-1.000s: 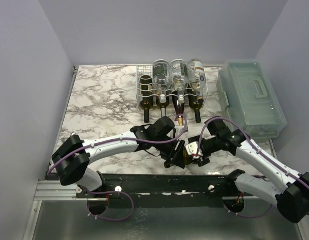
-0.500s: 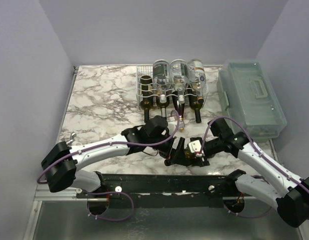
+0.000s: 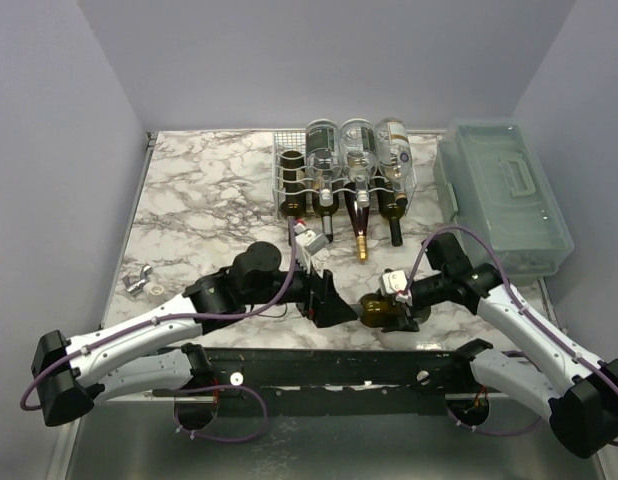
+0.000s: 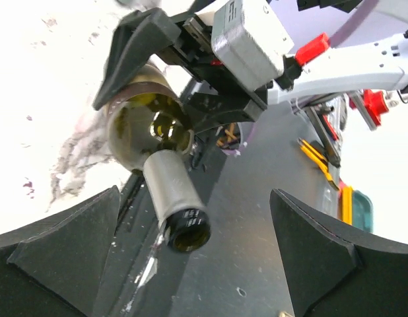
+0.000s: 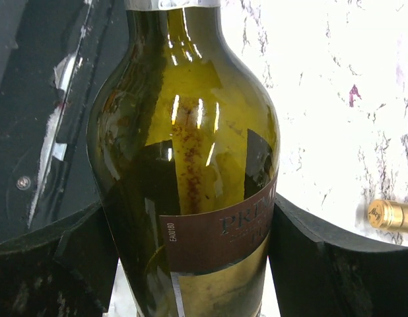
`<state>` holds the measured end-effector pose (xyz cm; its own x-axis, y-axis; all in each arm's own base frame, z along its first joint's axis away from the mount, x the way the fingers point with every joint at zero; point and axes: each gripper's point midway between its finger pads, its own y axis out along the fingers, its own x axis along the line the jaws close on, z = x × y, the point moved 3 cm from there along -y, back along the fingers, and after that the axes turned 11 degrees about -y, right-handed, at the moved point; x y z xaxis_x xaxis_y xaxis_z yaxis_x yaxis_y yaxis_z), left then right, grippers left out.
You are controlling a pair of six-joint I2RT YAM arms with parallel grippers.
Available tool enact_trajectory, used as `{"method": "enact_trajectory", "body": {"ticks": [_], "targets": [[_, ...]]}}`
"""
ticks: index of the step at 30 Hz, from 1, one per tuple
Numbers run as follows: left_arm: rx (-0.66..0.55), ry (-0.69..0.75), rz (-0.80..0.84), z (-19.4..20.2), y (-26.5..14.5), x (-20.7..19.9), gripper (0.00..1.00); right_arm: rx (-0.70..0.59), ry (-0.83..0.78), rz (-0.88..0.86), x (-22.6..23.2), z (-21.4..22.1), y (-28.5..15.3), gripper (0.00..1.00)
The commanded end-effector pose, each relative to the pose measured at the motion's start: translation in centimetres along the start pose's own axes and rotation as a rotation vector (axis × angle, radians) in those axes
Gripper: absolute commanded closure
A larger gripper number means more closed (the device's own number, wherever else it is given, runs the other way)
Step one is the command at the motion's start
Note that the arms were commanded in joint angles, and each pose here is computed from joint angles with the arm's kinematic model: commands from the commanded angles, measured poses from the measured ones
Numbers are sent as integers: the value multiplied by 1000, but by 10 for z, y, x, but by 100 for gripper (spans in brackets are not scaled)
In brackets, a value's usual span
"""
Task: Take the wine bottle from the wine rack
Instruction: Pick up the wine bottle from the wine rack.
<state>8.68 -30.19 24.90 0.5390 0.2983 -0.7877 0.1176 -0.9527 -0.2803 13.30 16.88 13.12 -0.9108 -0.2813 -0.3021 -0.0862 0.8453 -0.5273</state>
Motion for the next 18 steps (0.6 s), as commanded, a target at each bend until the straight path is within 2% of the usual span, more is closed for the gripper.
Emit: {"method": "enact_trajectory", "body": {"ticks": [1, 5, 13, 18], "targets": [[-212, 90, -11, -20, -20, 3, 3, -154, 25, 29, -10, -28, -3, 93], [-380, 172, 63, -33, -45, -10, 3, -213, 82, 36, -13, -35, -6, 93], [-567, 316, 227, -36, -64, -21, 1, -268, 211, 68, -25, -43, -11, 92], [-674, 344, 230, -42, -69, -15, 1, -323, 268, 68, -28, -49, -16, 92]]}}
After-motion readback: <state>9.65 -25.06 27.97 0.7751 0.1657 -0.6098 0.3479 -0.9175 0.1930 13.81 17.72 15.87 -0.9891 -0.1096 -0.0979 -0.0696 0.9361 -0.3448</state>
